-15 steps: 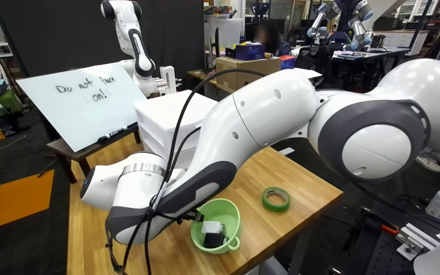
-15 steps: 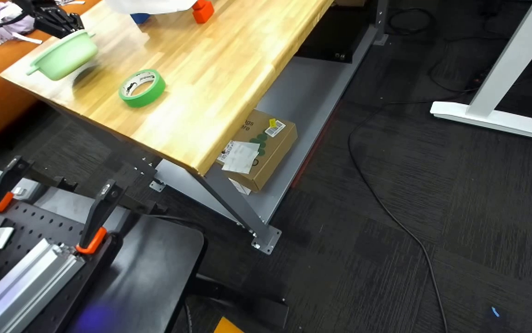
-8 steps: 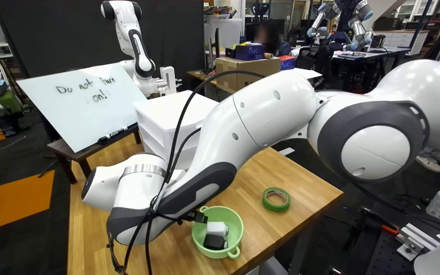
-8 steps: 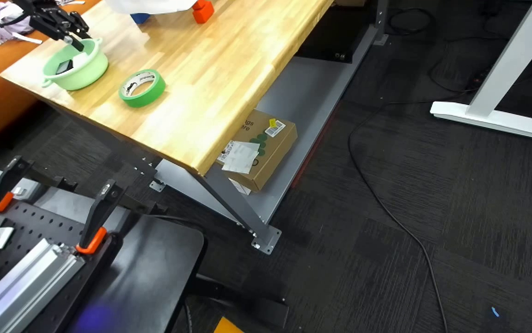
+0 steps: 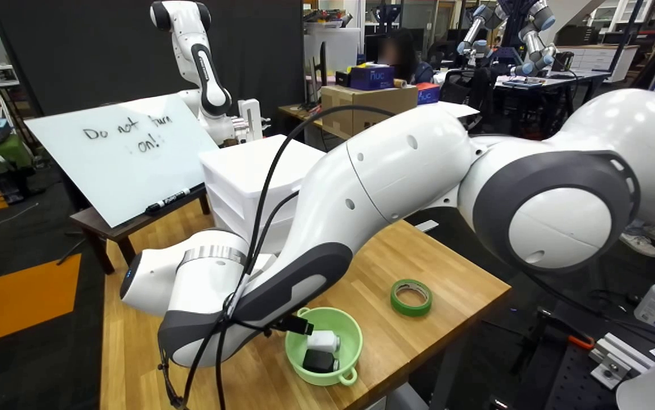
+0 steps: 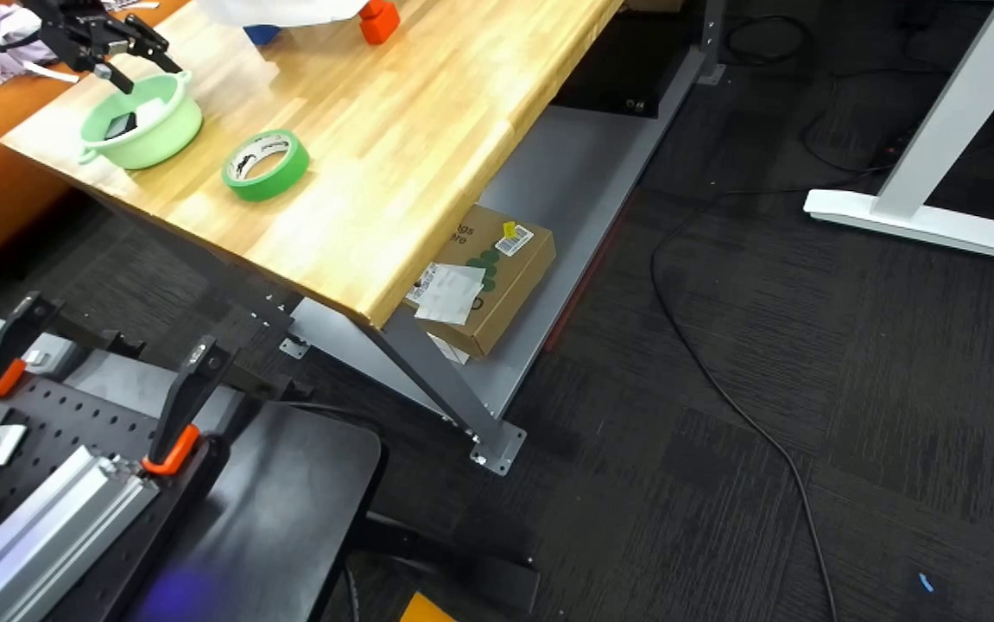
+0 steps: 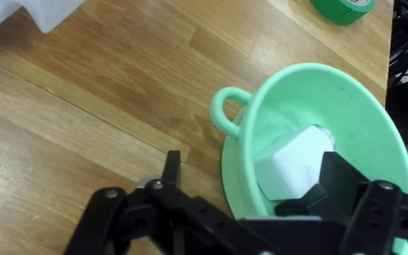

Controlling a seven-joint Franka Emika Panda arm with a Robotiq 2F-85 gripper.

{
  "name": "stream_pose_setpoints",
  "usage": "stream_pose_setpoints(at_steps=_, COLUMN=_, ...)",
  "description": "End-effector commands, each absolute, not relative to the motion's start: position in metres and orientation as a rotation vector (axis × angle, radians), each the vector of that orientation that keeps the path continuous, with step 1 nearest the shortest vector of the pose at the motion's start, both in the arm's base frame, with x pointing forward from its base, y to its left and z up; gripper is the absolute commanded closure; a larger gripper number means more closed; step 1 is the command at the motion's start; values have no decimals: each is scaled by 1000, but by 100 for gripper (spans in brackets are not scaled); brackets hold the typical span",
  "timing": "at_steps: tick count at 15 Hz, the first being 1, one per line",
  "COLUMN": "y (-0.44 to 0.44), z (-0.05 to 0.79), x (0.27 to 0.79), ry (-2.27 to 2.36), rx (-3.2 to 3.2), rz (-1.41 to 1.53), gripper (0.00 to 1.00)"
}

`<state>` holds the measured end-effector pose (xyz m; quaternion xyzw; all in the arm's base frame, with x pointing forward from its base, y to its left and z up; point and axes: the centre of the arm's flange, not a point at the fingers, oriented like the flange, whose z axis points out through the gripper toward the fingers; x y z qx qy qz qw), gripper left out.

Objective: Move the green tape forward and the light-green bowl to the left

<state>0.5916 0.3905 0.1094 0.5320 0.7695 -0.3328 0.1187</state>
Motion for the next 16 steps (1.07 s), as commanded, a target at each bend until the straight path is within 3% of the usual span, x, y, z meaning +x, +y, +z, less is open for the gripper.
stream_pose_setpoints(at_steps=1, y=405, z=120, x=573, ry=2202, rx=1525, rz=-977, gripper=0)
stream_pose_setpoints(at_steps=12, y=465, z=157, x=522, ry=2127, rx=1429, rz=-876, gripper=0)
stream_pose_setpoints(at_steps=16, y=481, z=140, x=477, ry=2151, rx=1351, rz=-897, gripper=0)
